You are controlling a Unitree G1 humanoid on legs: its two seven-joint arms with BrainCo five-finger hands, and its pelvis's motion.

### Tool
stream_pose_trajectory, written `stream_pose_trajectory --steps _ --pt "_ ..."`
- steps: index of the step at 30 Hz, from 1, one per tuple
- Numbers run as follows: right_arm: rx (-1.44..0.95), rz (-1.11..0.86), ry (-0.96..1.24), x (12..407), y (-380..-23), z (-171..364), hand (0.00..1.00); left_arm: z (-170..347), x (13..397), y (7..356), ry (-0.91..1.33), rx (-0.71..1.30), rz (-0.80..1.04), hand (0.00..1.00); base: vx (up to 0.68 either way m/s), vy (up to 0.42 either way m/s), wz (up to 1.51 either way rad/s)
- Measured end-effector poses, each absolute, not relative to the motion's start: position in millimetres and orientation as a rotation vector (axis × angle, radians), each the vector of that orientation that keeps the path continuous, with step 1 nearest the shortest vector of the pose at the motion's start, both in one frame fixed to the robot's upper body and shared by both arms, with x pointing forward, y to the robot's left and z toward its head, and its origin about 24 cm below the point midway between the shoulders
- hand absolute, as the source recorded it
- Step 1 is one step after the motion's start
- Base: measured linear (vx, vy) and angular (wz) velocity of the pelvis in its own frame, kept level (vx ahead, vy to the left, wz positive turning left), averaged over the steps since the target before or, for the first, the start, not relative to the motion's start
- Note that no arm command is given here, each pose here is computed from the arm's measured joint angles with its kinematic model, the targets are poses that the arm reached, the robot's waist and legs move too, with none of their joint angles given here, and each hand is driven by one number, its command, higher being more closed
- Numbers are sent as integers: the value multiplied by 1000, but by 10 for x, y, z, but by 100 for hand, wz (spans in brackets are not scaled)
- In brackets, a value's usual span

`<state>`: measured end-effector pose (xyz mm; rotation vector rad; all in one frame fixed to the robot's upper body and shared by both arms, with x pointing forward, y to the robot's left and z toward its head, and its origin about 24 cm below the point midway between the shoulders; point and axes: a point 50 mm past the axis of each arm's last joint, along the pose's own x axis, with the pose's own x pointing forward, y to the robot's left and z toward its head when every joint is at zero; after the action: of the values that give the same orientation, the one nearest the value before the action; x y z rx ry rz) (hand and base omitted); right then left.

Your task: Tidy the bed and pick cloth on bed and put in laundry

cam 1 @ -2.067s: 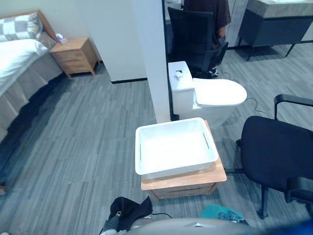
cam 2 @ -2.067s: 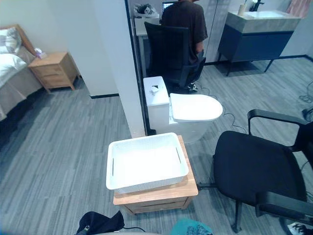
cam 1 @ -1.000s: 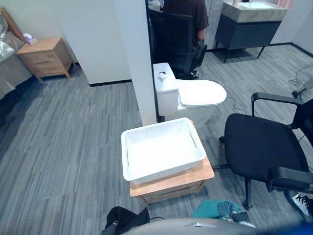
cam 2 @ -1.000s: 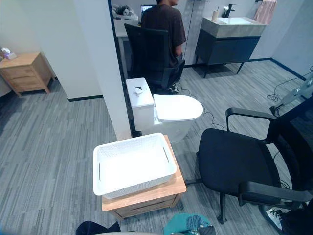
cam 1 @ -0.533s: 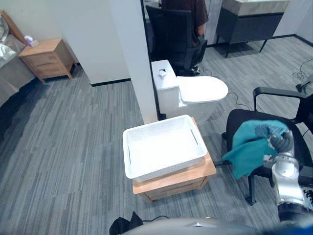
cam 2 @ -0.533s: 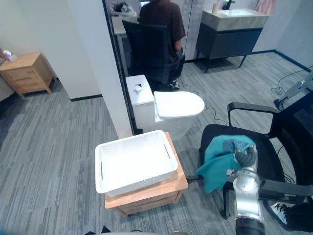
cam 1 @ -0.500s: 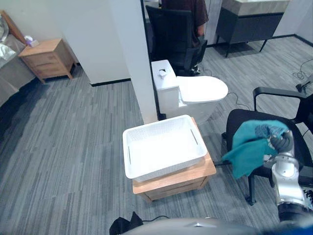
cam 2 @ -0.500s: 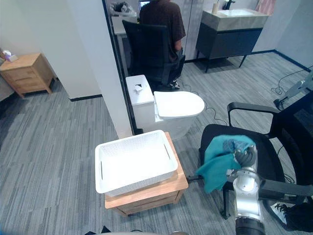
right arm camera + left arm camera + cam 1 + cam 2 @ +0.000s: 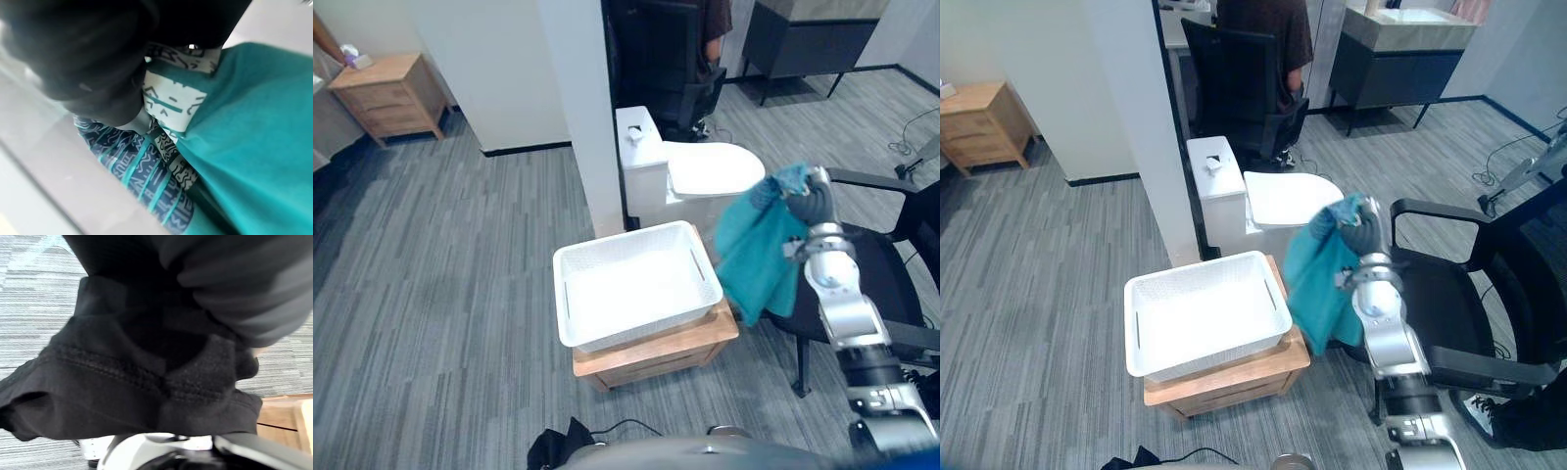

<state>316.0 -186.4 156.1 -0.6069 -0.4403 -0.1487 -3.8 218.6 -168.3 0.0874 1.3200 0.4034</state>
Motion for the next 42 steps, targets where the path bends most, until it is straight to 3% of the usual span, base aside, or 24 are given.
stream_pose_trajectory --steps 8,17,31,42 --pt "-605 -51 -717 3324 -1414 2346 100 -1677 -8 2201 1307 79 426 100 11 -3 6" --pt "-523 135 -832 3332 -678 2607 100 -1671 78 2234 1290 80 439 100 0 0 0" --pt "-512 318 -602 3474 -122 2033 100 -1653 238 2230 1238 90 450 100 -7 -2 1" --pt "-606 355 -354 3643 -135 1468 100 -1647 428 2148 1178 115 385 100 -29 -6 8"
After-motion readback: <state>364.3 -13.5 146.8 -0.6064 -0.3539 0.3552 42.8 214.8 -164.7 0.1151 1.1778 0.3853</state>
